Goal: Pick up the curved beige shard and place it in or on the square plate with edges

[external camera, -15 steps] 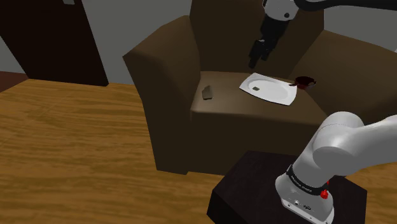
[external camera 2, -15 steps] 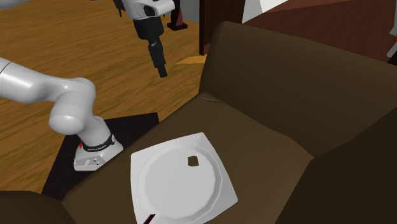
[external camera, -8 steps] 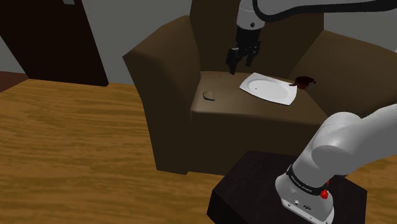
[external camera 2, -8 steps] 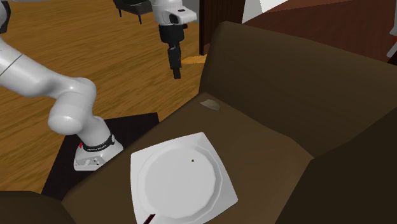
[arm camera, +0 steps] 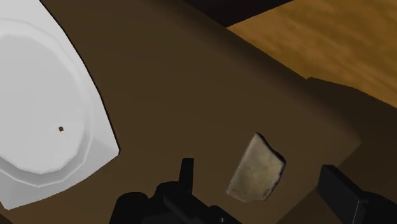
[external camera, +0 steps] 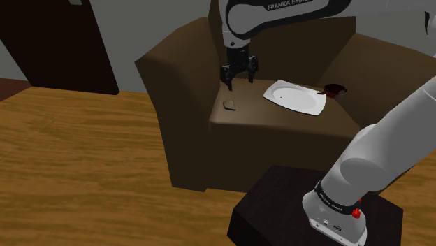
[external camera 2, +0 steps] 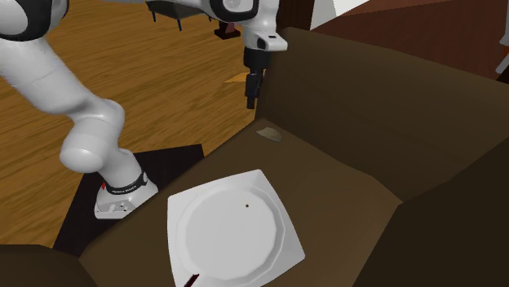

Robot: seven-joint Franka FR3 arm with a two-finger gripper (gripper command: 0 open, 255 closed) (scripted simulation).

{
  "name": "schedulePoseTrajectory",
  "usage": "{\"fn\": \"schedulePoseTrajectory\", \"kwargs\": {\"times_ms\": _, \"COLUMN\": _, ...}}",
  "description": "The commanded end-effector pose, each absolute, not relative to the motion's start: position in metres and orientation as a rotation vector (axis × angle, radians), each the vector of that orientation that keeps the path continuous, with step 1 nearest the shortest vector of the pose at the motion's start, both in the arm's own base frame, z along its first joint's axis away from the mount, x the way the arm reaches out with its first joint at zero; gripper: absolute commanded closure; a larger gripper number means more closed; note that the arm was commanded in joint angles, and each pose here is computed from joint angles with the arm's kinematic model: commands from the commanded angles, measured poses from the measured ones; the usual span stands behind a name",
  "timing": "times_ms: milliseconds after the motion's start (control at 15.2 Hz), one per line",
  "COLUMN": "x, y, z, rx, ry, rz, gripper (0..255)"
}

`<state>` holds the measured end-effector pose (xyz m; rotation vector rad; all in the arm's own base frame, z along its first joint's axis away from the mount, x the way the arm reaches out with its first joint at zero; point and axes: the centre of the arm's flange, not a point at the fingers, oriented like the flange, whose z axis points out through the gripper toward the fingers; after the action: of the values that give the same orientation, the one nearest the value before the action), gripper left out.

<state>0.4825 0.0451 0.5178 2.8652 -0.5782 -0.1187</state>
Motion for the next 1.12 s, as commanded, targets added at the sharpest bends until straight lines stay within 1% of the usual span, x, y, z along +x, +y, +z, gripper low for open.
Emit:
{"fn": "schedulePoseTrajectory", "kwargs": {"times_ms": 0, "x": 0.509, "y": 0.053, "z": 0.497, "rx": 2.823, "ry": -0.667, "rz": -0.172, "gripper": 0}}
{"fn": "schedulePoseTrajectory", "kwargs": {"times_ms": 330, "x": 0.573, "y": 0.054, "z": 0.446, "rx": 2.710, "ry": -0.869, "rz": -0.299, "gripper": 0}}
{"fn": "schedulePoseTrajectory", "kwargs": {"times_ms": 858, "x": 0.564, "y": 0.046, "z": 0.406, "rx": 2.704, "ry": -0.878, "rz": -0.305, "gripper": 0}}
{"fn": "schedulePoseTrajectory", "kwargs": {"times_ms": 1056, "x": 0.564, "y": 0.046, "z": 0.406, "rx": 2.704, "ry": -0.878, "rz": -0.305, "gripper": 0}}
